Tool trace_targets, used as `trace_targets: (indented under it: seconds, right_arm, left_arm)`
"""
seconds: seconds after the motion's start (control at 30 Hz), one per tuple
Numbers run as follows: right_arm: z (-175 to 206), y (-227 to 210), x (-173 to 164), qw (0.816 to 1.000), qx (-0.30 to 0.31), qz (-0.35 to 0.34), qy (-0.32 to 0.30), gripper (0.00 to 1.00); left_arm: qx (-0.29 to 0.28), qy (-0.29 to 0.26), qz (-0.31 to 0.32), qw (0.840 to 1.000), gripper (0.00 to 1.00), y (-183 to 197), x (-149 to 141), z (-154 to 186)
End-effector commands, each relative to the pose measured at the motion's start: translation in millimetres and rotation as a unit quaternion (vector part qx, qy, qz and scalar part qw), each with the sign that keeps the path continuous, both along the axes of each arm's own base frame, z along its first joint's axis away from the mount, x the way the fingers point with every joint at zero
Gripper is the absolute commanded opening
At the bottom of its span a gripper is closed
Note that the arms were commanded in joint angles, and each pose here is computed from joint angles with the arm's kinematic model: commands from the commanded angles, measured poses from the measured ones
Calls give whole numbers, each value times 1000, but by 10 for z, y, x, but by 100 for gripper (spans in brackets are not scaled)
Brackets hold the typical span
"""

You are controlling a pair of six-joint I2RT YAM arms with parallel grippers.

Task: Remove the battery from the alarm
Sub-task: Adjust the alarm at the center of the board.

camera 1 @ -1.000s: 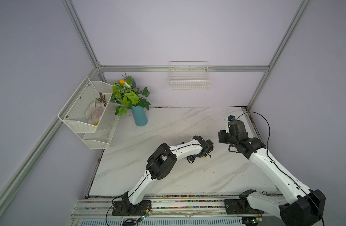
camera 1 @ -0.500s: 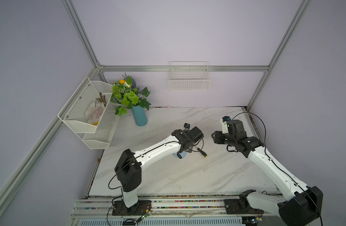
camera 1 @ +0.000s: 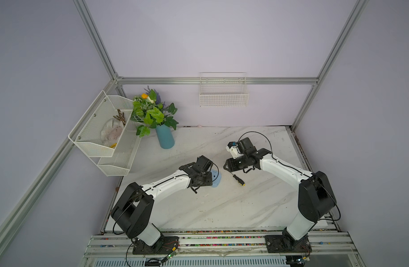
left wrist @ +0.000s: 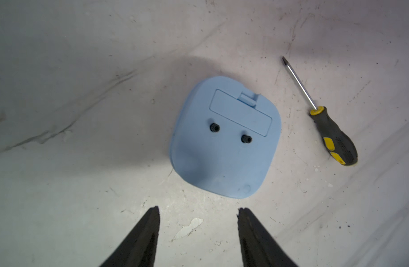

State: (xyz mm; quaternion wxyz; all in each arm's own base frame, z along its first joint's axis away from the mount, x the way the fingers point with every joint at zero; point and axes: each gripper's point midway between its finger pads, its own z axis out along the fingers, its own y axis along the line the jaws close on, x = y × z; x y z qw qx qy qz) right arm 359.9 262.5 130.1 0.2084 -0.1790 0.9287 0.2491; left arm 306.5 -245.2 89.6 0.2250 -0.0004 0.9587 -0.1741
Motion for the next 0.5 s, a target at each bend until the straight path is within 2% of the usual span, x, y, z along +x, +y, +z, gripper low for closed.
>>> trace_targets:
  seconds: [0.0,0.2,0.47]
  right_arm:
    - [-12,115,58,1000,2,27,-2,48]
    - [-155,294,89,998,5,56,10,49]
    - [-270,473,119,996,-1,85,15,50]
  left_arm:
    - [-87,7,-4,996,56,-247,-8,-56]
    - [-105,17,4,994,56,-304,14,-157]
    - [-92,43,25,995,55,-206,-41,-363]
